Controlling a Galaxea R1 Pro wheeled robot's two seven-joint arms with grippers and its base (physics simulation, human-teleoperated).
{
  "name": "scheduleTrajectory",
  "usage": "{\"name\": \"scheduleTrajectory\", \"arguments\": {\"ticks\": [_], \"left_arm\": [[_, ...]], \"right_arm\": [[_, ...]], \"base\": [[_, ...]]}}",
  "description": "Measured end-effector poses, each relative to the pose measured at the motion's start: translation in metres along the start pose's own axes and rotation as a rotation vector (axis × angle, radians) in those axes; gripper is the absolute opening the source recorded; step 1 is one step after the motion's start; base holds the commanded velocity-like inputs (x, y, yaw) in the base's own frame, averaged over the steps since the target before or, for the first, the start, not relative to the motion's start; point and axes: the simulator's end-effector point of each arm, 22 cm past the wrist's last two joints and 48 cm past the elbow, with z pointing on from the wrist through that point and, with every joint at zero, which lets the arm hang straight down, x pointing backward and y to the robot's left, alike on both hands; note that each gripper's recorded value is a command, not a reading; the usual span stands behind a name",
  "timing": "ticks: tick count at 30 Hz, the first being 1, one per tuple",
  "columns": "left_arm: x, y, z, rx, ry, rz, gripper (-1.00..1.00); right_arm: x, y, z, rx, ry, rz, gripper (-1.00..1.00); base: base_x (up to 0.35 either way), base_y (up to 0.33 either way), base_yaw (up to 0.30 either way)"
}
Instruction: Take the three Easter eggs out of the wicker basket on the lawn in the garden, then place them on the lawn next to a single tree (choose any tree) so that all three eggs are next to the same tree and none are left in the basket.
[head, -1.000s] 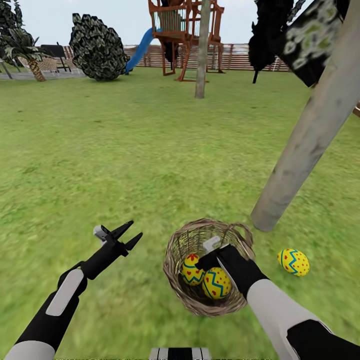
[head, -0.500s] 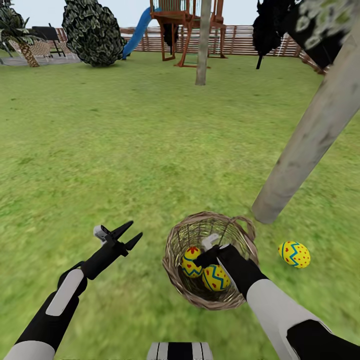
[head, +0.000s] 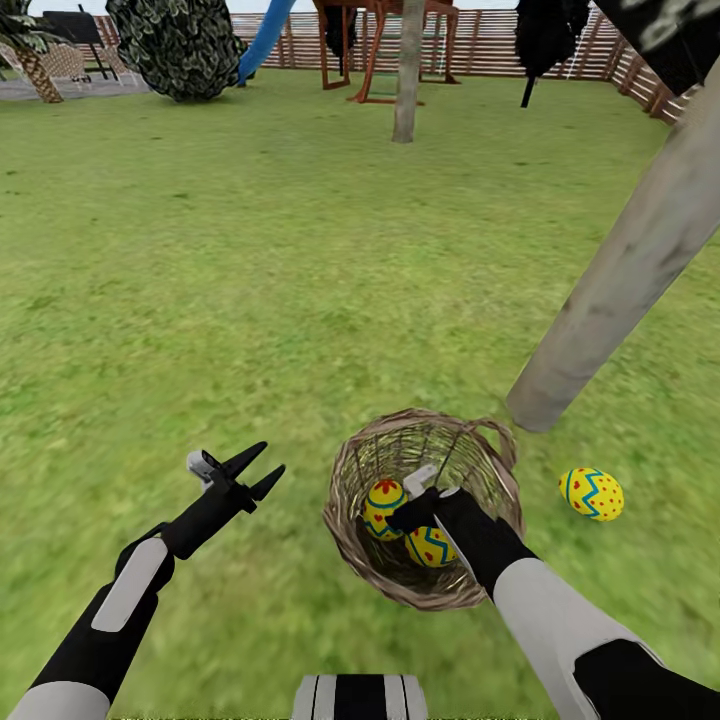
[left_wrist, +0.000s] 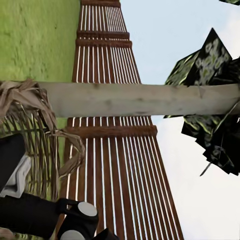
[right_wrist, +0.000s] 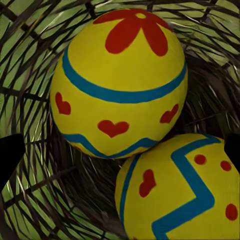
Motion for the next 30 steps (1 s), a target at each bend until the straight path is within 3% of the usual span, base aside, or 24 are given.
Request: {"name": "scheduleTrajectory", "arguments": {"ticks": [17,21,30], "left_arm": [[0.000,0.040,-0.008,-0.046,-0.010,-0.050,1.00],[0.001,0.049,-0.010,-0.058,-0.011,-0.061,1.00],[0.001,0.052,-0.011,-0.060,-0.011,-0.065,1.00]], "right_arm": [[0.009,0.005,0.025,-0.019,0.023,0.007,1.00],[0.008,-0.012,0.030,0.047,0.023,0.006,1.00],[-0.012,-0.021,0.025,0.083,-0.022,0.000,1.00]], "base": [[0.000,0.000,0.000],[0.000,0.000,0.000],[0.000,0.000,0.000]]}}
